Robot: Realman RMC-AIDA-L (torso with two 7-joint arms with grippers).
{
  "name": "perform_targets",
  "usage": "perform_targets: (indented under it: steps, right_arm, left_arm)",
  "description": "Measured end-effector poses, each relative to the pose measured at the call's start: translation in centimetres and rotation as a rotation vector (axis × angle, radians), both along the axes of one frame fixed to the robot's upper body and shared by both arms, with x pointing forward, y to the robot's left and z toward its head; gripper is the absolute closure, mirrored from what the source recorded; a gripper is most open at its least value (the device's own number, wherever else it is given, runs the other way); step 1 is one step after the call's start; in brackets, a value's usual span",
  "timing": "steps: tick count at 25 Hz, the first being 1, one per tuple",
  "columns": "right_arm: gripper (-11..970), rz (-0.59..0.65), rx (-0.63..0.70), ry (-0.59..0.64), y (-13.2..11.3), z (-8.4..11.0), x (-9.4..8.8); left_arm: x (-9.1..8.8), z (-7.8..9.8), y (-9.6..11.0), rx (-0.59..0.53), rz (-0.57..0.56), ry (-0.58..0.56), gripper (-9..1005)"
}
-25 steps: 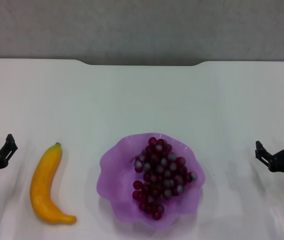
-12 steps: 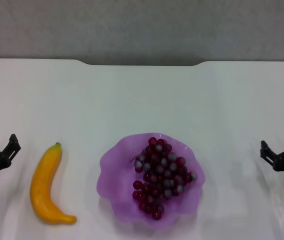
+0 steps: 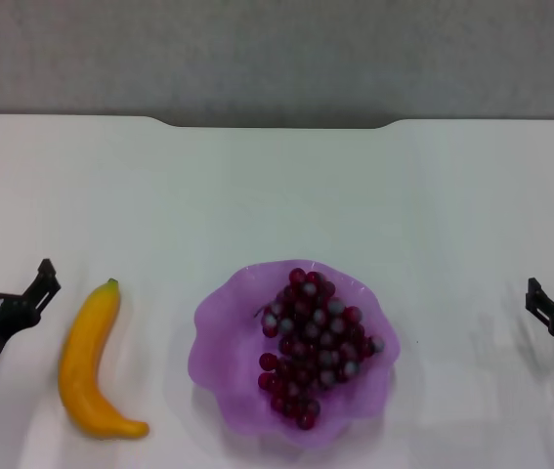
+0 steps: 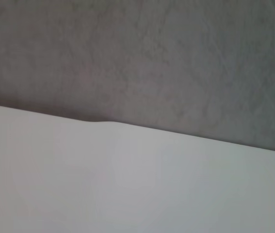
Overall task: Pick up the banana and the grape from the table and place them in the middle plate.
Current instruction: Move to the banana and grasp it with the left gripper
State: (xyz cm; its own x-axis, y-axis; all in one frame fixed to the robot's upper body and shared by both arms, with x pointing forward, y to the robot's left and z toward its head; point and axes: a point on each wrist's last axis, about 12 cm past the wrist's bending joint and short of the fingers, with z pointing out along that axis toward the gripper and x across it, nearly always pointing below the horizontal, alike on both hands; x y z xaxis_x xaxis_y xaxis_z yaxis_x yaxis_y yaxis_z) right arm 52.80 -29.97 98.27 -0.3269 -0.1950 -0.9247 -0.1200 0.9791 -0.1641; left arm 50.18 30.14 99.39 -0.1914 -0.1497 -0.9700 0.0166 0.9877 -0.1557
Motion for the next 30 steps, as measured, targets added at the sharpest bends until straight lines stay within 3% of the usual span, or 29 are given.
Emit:
perform_targets:
  steps: [1, 2, 6, 12, 16, 23, 30]
  right_arm:
    - [81, 0.002, -0.002, 0.001, 0.0, 0.0, 0.0]
    - [81, 0.004, -0.003, 0.001, 0.1, 0.0, 0.0]
    - [81, 0.005, -0.004, 0.002, 0.0, 0.0, 0.0]
    - [81, 0.010, -0.005, -0.001, 0.1, 0.1, 0.1]
    - [82, 0.019, -0.008, -0.003, 0.2, 0.1, 0.2]
    - [82, 0.024, -0.008, -0.003, 0.4, 0.1, 0.2]
    - [81, 0.036, -0.008, -0.004, 0.7, 0.2, 0.3]
  left_arm:
    - [0.0, 0.0, 0.0, 0.000, 0.000, 0.000, 191]
    - [0.0, 1.4, -0.3, -0.008, -0.004, -0.020, 191]
    - [1.2, 3.5, -0.5, 0.010, -0.017, 0.034, 193]
    - [2.6, 6.4, -1.6, 0.129, -0.081, 0.233, 194]
    - [2.7, 7.8, -1.9, 0.145, -0.149, 0.323, 196]
    - [2.6, 9.8, -1.4, 0.207, -0.207, 0.487, 198]
    - [2.6, 10.7, -1.8, 0.243, -0.156, 0.586, 200]
